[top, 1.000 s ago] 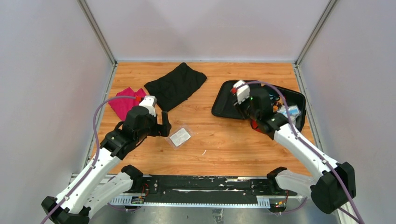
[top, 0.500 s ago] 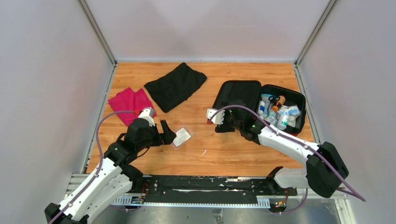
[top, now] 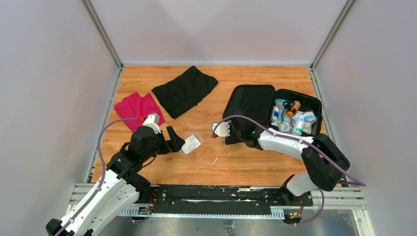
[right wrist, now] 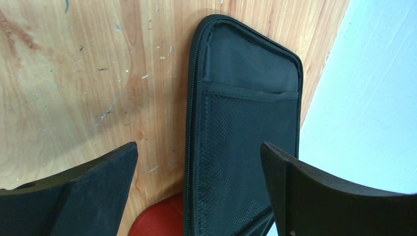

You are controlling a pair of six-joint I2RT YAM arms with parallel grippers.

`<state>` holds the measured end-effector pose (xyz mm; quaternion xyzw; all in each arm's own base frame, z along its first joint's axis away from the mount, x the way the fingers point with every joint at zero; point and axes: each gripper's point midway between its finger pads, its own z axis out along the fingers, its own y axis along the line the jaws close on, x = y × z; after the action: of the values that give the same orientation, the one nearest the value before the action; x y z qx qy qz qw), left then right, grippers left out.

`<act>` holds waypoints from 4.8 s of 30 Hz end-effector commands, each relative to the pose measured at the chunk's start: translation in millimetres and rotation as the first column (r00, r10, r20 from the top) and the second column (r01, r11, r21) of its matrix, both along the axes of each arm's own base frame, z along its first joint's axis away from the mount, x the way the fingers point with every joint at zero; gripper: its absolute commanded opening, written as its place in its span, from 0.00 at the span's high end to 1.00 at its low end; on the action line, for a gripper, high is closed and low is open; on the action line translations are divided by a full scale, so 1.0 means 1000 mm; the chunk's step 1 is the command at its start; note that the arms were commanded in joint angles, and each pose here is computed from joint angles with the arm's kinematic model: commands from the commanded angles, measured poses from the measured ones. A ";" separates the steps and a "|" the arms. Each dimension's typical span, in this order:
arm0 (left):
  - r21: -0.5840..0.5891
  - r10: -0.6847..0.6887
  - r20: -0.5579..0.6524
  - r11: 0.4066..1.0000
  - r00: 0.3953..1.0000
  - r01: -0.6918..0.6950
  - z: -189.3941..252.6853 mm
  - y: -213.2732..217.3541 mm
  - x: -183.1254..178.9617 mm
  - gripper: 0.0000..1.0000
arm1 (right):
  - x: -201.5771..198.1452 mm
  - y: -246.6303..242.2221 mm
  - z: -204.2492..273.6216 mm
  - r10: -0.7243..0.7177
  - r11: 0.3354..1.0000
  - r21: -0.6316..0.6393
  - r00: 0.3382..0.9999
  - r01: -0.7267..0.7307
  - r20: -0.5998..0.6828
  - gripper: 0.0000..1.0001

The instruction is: Organize the medicine kit

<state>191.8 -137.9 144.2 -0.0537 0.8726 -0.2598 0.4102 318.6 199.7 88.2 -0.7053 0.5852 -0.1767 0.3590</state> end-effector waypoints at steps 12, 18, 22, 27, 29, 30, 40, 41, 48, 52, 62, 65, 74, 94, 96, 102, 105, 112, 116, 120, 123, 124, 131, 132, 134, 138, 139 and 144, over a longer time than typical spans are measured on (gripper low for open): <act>0.041 0.028 0.006 0.999 1.000 -0.028 0.002 0.012 -0.005 0.00 | 0.043 -0.017 -0.014 -0.162 0.954 -0.242 0.983 0.179 0.086 0.33; 0.037 0.035 0.008 0.999 0.999 -0.035 0.003 0.013 -0.005 0.00 | 0.055 -0.011 0.012 -0.231 0.960 -0.120 0.959 0.252 0.164 0.74; 0.026 0.040 0.014 0.999 0.999 -0.041 0.003 0.012 -0.004 0.00 | 0.053 -0.010 0.035 -0.289 0.956 0.007 0.938 0.293 0.191 0.89; -0.023 0.005 0.037 1.000 0.999 -0.004 0.008 -0.001 0.002 0.00 | 0.040 -0.004 0.073 -0.412 0.876 0.320 0.904 0.360 0.112 1.00; -0.048 -0.018 0.057 0.999 0.998 0.021 0.014 -0.009 0.006 0.00 | 0.033 0.000 0.086 -0.435 0.818 0.445 0.898 0.365 0.063 1.00; -0.059 -0.031 0.071 0.998 0.997 0.035 0.018 -0.013 0.009 0.00 | 0.029 0.001 0.093 -0.445 0.779 0.510 0.895 0.365 0.039 1.00; -0.093 -0.199 0.048 0.975 0.979 0.203 0.021 -0.083 0.052 0.00 | -0.019 -0.054 0.137 -0.616 0.312 0.869 0.778 0.384 -0.123 1.00; -0.086 -0.218 0.050 0.971 0.975 0.221 0.023 -0.093 0.059 0.01 | -0.022 -0.066 0.136 -0.656 0.284 0.874 0.745 0.394 -0.123 1.00; -0.009 -0.324 0.003 0.946 0.946 0.324 0.012 -0.167 0.100 0.01 | -0.037 -0.124 0.140 -0.789 0.169 0.901 0.603 0.400 -0.120 1.00; 0.049 -0.391 -0.006 0.919 0.921 0.390 0.005 -0.215 0.127 0.01 | -0.041 -0.139 0.145 -0.796 0.075 0.919 0.579 0.388 -0.179 1.00; 0.224 -0.485 0.057 0.858 0.872 0.463 -0.026 -0.294 0.181 0.00 | -0.052 -0.129 0.138 -0.711 -0.087 0.910 0.615 0.404 -0.341 1.00; 0.261 -0.485 0.095 0.855 0.869 0.448 -0.035 -0.305 0.195 0.00 | -0.056 -0.128 0.135 -0.696 -0.091 0.902 0.621 0.422 -0.361 1.00; 0.258 -0.463 0.173 0.873 0.869 0.414 -0.060 -0.343 0.228 0.00 | -0.071 -0.138 0.132 -0.680 -0.168 0.894 0.607 0.415 -0.410 1.00; 0.414 -0.438 0.034 0.824 0.898 0.386 -0.121 -0.364 0.241 0.00 | -0.076 -0.143 0.129 -0.676 -0.208 0.892 0.600 0.402 -0.428 1.00; 0.421 -0.431 0.019 0.822 0.902 0.384 -0.126 -0.363 0.241 0.00 | -0.076 -0.143 0.128 -0.675 -0.208 0.891 0.600 0.404 -0.429 1.00; 0.445 -0.436 -0.018 0.803 0.900 0.398 -0.138 -0.365 0.236 0.02 | -0.076 -0.142 0.128 -0.670 -0.211 0.891 0.603 0.403 -0.432 1.00; 0.480 -0.435 -0.021 0.785 0.900 0.391 -0.141 -0.364 0.231 0.08 | -0.077 -0.143 0.128 -0.672 -0.215 0.891 0.601 0.400 -0.432 1.00; 0.524 -0.437 -0.038 0.757 0.899 0.391 -0.146 -0.362 0.223 0.19 | -0.077 -0.143 0.125 -0.668 -0.219 0.889 0.602 0.403 -0.437 1.00; 0.529 -0.440 -0.040 0.753 0.897 0.392 -0.146 -0.362 0.221 0.27 | -0.078 -0.143 0.125 -0.667 -0.221 0.887 0.601 0.404 -0.440 1.00; 0.500 -0.457 -0.027 0.764 0.889 0.408 -0.143 -0.368 0.219 0.29 | -0.078 -0.143 0.124 -0.670 -0.212 0.888 0.601 0.408 -0.436 1.00; 0.475 -0.472 -0.003 0.775 0.882 0.416 -0.137 -0.374 0.218 0.31 | -0.079 -0.143 0.123 -0.670 -0.207 0.887 0.601 0.412 -0.435 1.00; 0.470 -0.478 0.003 0.776 0.878 0.421 -0.135 -0.375 0.218 0.31 | -0.079 -0.143 0.122 -0.669 -0.206 0.887 0.602 0.414 -0.436 1.00; 0.444 -0.483 0.047 0.794 0.875 0.415 -0.105 -0.366 0.212 0.32 | -0.079 -0.145 0.120 -0.678 -0.203 0.886 0.593 0.417 -0.434 1.00; 0.434 -0.472 0.061 0.806 0.880 0.402 -0.100 -0.363 0.212 0.32 | -0.079 -0.144 0.121 -0.676 -0.201 0.886 0.595 0.418 -0.434 1.00; 0.429 -0.451 0.066 0.818 0.890 0.383 -0.095 -0.353 0.213 0.34 | -0.078 -0.143 0.120 -0.672 -0.198 0.885 0.599 0.421 -0.435 1.00; 0.417 -0.416 0.068 0.838 0.907 0.353 -0.087 -0.332 0.212 0.35 | -0.078 -0.142 0.118 -0.670 -0.196 0.882 0.598 0.428 -0.439 1.00; 0.411 -0.407 0.077 0.844 0.910 0.343 -0.084 -0.327 0.212 0.35 | -0.078 -0.142 0.117 -0.671 -0.195 0.881 0.596 0.432 -0.440 1.00; 0.375 -0.440 0.084 0.845 0.894 0.381 -0.084 -0.320 0.206 0.28 | -0.078 -0.139 0.112 -0.660 -0.200 0.873 0.597 0.445 -0.456 1.00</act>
<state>390.6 -449.6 34.6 0.2370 0.8770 -0.1440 0.3925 241.5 63.8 218.0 0.0452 0.7444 0.0479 0.6644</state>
